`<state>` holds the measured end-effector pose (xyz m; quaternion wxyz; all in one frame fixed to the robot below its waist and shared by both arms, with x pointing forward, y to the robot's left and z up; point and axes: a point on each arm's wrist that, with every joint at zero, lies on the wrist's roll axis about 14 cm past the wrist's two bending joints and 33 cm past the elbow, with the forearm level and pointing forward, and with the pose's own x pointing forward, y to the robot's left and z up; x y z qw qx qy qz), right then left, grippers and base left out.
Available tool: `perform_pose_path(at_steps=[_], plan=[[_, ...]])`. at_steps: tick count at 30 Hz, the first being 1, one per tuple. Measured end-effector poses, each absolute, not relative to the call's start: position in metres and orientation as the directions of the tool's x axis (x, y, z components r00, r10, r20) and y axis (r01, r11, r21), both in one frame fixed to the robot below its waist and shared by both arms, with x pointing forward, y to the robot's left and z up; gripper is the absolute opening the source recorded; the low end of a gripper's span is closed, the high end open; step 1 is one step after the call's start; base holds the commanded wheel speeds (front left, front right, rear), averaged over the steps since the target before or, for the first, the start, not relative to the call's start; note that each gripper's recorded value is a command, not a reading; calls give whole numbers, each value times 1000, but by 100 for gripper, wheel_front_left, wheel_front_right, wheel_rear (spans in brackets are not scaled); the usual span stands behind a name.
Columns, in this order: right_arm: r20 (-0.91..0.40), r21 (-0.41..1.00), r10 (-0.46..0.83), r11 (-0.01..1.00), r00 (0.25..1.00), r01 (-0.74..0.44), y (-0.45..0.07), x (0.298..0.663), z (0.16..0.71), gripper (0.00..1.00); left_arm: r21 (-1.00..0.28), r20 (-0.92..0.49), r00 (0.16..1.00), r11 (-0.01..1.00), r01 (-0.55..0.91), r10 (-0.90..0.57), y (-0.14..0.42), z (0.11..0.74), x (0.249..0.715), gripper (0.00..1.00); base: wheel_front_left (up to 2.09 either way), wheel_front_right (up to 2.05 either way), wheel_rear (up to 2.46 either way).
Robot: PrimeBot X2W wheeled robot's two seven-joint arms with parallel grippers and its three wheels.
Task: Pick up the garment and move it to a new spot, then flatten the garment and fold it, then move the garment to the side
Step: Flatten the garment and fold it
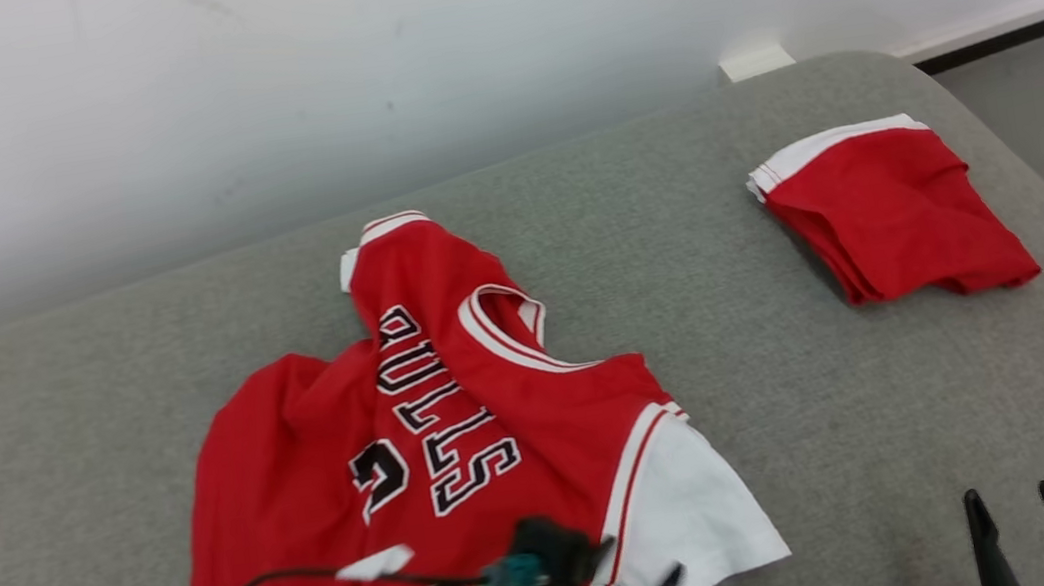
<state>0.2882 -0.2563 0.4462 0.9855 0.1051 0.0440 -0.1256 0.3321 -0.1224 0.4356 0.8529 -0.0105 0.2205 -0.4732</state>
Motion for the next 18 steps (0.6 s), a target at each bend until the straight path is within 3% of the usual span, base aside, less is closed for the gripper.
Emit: perform_pose_path(at_steps=[9, 13, 18], plan=[[-39, 175, -205, 962, 978, 208, -253, 305, 467, 100, -112, -105, 828, 834, 541, -551, -18, 484, 378, 100, 0, 0, 0], [-17, 172, -168, 970, 986, 169, -245, 314, 473, 100, -62, -70, 919, 922, 383, -387, 39, 484, 379, 100, 0, 0, 0], [-19, 175, -119, 977, 993, 120, -231, 321, 471, 100, -52, -82, 971, 974, 221, -224, 93, 474, 365, 100, 0, 0, 0]])
